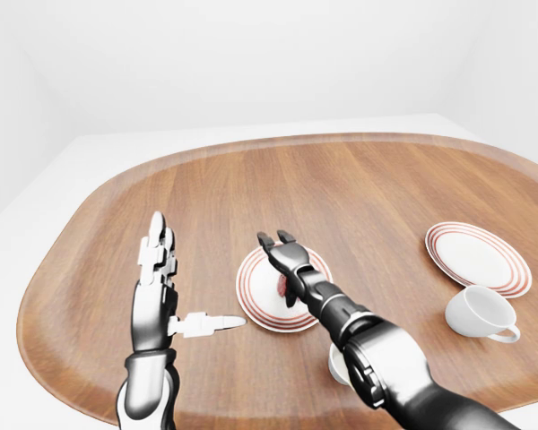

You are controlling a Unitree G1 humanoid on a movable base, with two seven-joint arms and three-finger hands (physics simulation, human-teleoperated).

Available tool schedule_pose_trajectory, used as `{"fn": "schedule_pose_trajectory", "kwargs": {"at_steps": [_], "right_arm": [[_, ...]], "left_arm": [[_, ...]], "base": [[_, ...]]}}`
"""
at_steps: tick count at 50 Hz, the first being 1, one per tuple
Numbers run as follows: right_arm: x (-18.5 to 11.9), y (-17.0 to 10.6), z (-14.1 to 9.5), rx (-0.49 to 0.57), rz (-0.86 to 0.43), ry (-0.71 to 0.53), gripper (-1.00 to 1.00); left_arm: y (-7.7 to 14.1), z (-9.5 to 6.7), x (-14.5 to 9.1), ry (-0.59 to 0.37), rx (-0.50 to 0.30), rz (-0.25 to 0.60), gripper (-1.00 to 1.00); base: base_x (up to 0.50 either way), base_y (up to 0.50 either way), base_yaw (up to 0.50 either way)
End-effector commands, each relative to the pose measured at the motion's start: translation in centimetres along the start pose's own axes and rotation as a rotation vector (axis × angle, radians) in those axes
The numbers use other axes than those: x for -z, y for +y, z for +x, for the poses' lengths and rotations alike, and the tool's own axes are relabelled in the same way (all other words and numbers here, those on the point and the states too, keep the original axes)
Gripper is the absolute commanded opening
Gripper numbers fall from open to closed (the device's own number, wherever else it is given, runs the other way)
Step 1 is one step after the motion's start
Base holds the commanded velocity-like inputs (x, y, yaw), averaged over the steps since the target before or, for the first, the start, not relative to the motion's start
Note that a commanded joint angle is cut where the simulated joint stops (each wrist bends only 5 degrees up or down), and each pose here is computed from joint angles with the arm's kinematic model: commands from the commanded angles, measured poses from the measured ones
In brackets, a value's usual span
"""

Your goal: Put the red mug on the left plate.

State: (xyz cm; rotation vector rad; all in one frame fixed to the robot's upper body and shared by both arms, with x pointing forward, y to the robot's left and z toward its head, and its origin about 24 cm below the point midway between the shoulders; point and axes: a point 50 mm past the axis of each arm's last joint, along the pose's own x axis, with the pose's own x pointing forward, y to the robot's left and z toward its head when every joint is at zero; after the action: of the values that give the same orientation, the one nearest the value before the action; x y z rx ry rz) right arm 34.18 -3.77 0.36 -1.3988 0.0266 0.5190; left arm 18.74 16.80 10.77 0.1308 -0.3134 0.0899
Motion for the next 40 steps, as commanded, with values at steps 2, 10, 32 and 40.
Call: {"fn": "schedule_pose_trajectory", "kwargs": {"at_steps": [2,10,32,40], "right_arm": [[0.1,0.3,-0.1,-0.014,-0.004,0.001,1.0],[0.2,-4.5,1.0,0.077,0.036,0.005,1.0],[-2.7,-23.1,-6.9,0.446,0.098,-0.368,1.0],[0.3,-21.0,-7.9,0.451,0.097,-0.282,1.0]], "left_arm": [[0.0,0.0,0.0,0.0,0.001,0.002,1.0],[-0.1,0.0,0.0,0.0,0.002,0.003,1.0],[-0.4,0.2,0.0,-0.005,0.008,0.012,1.0],[-0.4,0.2,0.0,-0.004,0.008,0.018,1.0]], "base": [[0.0,0.0,0.0],[0.0,0.0,0.0],[0.0,0.0,0.0],[0.0,0.0,0.0]]}}
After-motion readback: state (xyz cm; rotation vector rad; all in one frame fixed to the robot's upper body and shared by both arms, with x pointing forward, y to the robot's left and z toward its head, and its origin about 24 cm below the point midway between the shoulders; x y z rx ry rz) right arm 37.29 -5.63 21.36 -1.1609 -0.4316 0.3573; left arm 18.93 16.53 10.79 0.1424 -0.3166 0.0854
